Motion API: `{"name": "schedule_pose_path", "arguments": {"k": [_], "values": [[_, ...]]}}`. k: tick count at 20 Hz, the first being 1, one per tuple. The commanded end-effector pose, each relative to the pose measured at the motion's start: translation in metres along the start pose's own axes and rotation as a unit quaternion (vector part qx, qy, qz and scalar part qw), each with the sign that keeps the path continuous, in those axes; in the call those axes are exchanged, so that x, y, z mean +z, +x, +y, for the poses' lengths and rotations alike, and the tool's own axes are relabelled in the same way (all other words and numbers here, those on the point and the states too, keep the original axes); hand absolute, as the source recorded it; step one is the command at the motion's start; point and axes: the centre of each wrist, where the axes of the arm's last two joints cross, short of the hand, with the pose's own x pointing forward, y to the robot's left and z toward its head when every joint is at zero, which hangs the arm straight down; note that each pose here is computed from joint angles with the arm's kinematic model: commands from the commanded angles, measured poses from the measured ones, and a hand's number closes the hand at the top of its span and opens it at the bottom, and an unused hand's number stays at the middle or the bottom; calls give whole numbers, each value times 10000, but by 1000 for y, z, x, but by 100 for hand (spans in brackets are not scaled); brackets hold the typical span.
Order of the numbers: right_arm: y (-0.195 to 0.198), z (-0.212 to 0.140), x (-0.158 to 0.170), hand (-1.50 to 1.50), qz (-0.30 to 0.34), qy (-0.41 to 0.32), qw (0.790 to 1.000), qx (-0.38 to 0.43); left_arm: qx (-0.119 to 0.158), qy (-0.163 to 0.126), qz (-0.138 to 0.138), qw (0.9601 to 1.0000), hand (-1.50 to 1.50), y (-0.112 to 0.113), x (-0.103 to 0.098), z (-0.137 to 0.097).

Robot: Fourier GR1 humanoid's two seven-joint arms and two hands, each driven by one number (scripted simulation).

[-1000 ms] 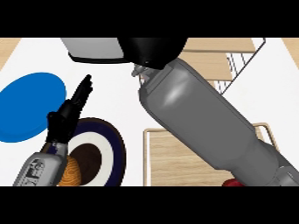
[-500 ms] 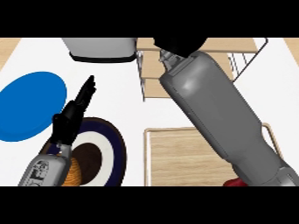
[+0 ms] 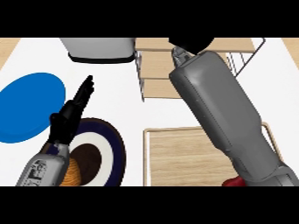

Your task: Pick the bell pepper from the tray and place it in the tiered shelf

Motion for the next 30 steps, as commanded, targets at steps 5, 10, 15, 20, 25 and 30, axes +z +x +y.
{"name": "schedule_pose_path", "arguments": {"k": [5, 10, 15, 20, 25, 30], "values": [[-45, 11, -5, -150, 1042, -482, 9850, 1289, -38, 131, 9, 9999, 0, -11, 13, 17], [-53, -7, 4, -150, 1118, -564, 9890, 792, 27, 143, 58, 9999, 0, -3, 1, 4], [-36, -19, -5, -150, 1321, -552, 9896, 118, 1, 63, 27, 10000, 0, -8, 16, -8], [-25, -30, -13, -150, 1243, -359, 9908, -397, 77, 40, 92, 9999, 0, -9, 8, -2], [-9, -54, -22, -150, 1316, -605, 9866, -744, -25, 102, 17, 9999, 0, -10, 13, 1], [-1, -87, -31, -150, 1493, -1283, 9650, -1730, 13, 25, 58, 10000, 0, 0, 10, -10]]}}
